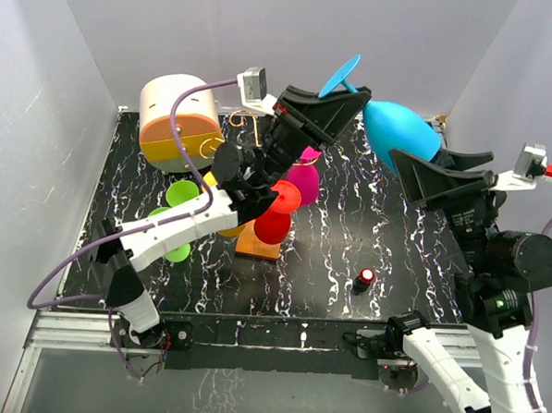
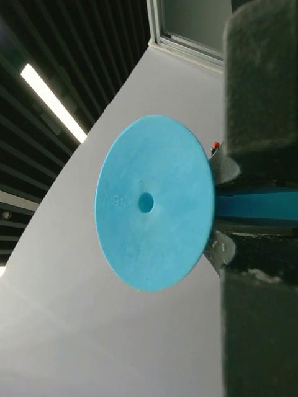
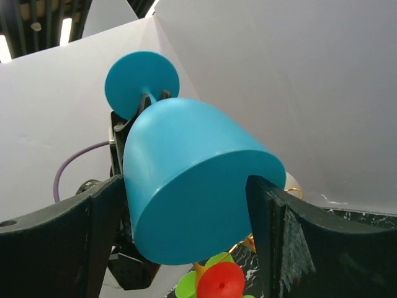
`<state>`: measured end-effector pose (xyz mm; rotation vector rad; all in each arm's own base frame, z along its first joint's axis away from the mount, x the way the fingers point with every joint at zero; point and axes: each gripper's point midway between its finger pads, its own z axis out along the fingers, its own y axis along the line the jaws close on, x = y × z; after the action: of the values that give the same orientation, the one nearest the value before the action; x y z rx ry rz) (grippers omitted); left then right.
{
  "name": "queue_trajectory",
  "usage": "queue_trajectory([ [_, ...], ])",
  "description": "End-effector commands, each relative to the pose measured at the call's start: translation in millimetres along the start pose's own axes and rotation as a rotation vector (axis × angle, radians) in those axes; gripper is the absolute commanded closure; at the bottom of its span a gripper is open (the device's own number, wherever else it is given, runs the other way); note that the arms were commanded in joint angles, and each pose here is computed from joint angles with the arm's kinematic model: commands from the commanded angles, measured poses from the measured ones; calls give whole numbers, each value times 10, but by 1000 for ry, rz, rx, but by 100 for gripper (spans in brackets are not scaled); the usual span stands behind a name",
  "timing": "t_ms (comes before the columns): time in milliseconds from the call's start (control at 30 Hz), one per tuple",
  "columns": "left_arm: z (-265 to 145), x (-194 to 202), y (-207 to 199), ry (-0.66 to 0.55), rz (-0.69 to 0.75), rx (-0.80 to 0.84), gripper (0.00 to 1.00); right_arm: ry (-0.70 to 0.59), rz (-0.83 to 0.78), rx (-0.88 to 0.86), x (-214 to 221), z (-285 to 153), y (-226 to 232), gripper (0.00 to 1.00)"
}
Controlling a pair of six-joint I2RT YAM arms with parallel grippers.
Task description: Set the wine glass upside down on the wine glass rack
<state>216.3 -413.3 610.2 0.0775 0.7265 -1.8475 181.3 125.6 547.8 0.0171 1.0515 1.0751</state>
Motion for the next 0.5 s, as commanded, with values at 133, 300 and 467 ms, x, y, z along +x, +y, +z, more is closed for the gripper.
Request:
queue_trajectory([
  [133,-389,-374,-552,6,152,42,100,-20,-84,145,-146,-437,-45,25],
  [300,-537,-355,-706,60,195,84,100,-76,-113,301,-321,-656,-204,24],
  [467,-604,-124,-645,190,271,100,100,-35,-140,315,-406,-563,-136,23],
])
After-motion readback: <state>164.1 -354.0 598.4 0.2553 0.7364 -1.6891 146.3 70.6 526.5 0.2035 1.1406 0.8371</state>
